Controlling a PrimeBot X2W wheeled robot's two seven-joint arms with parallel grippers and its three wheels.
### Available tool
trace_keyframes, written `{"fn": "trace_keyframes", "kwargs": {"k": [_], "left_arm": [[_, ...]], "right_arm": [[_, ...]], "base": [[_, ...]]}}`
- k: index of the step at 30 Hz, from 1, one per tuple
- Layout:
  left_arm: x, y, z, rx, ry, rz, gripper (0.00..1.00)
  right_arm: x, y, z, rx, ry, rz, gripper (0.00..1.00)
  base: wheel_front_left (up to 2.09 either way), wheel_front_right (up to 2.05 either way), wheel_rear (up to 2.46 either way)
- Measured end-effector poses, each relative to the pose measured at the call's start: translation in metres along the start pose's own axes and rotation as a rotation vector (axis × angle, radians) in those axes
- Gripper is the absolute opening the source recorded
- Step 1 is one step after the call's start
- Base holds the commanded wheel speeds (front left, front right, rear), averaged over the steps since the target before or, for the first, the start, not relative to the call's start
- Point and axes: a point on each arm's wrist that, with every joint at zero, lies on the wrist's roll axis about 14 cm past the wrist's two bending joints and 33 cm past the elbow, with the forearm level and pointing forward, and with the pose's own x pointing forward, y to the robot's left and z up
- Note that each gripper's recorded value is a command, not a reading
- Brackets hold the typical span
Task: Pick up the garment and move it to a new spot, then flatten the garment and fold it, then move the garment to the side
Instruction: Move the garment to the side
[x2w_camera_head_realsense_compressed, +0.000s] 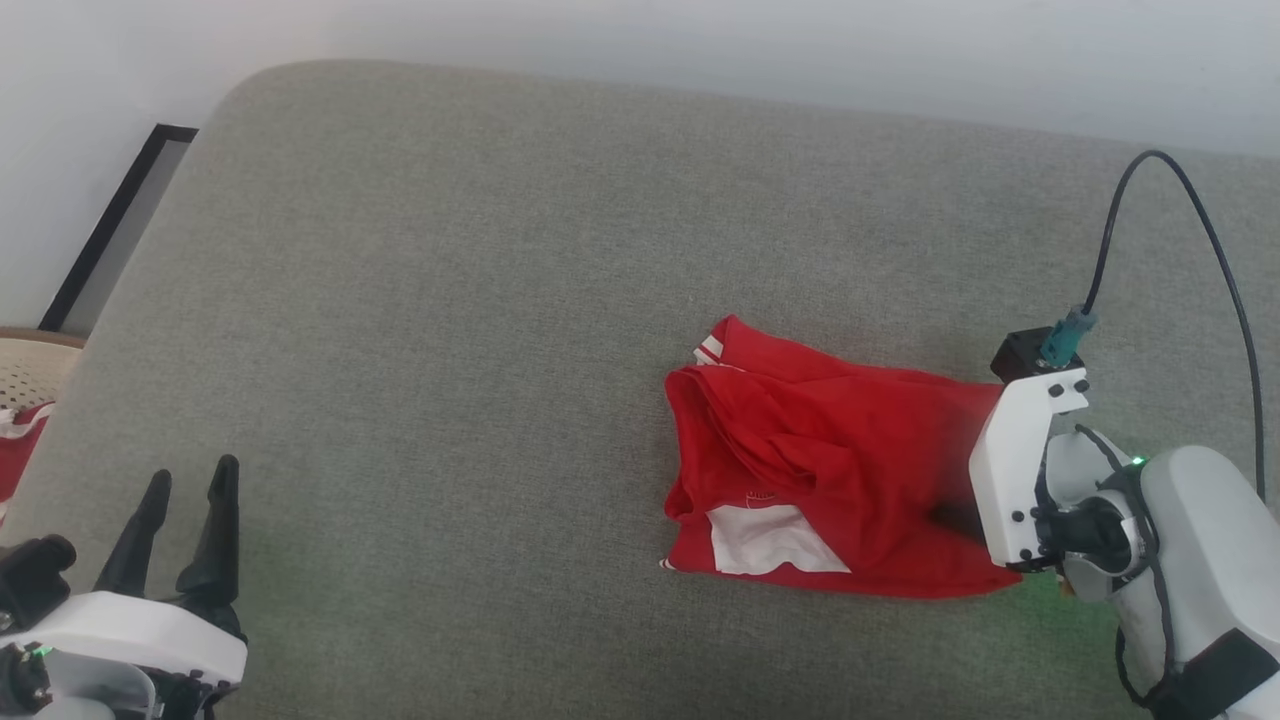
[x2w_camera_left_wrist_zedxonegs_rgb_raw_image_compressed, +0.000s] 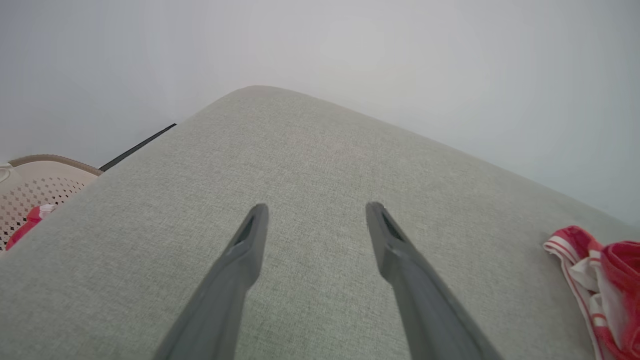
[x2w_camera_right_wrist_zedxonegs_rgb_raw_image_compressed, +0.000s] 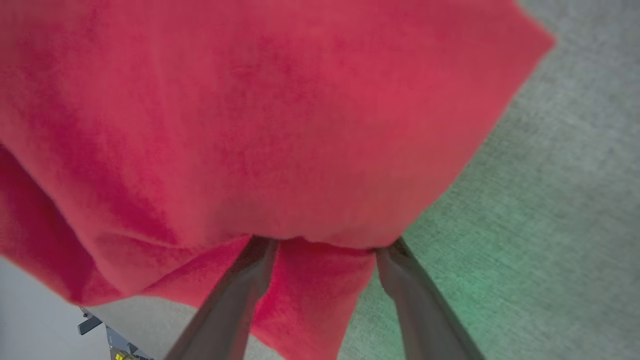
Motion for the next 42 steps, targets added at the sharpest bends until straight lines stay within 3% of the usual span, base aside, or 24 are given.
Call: {"fn": "trace_keyframes", "kwargs": {"k": [1, 2, 10, 24, 42], "left_arm": [[0.001, 0.000, 0.000, 0.000, -0.001, -0.001, 1.00], [0.002, -0.001, 0.001, 0.000, -0.002, -0.002, 1.00], [0.009, -0.005, 0.003, -0.001, -0.007, -0.017, 1.00], [0.038, -0.043, 0.005, 0.026, -0.010, -0.132, 1.00], [0.096, -0.140, -0.016, 0.034, 0.028, -0.400, 1.00]], "right_arm": [[0.000, 0.000, 0.001, -0.002, -0.002, 0.001, 0.42], [-0.001, 0.000, 0.002, -0.006, -0.006, -0.001, 0.00], [-0.013, -0.013, 0.014, 0.031, -0.088, -0.021, 0.00], [-0.067, -0.086, 0.033, 0.118, -0.238, -0.202, 0.00], [-0.159, -0.197, 0.034, 0.191, -0.423, -0.549, 0.00]], "base": [[0.00, 0.00, 0.00], [0.00, 0.00, 0.00], [0.00, 0.00, 0.00], [0.00, 0.00, 0.00], [0.00, 0.00, 0.00]]}}
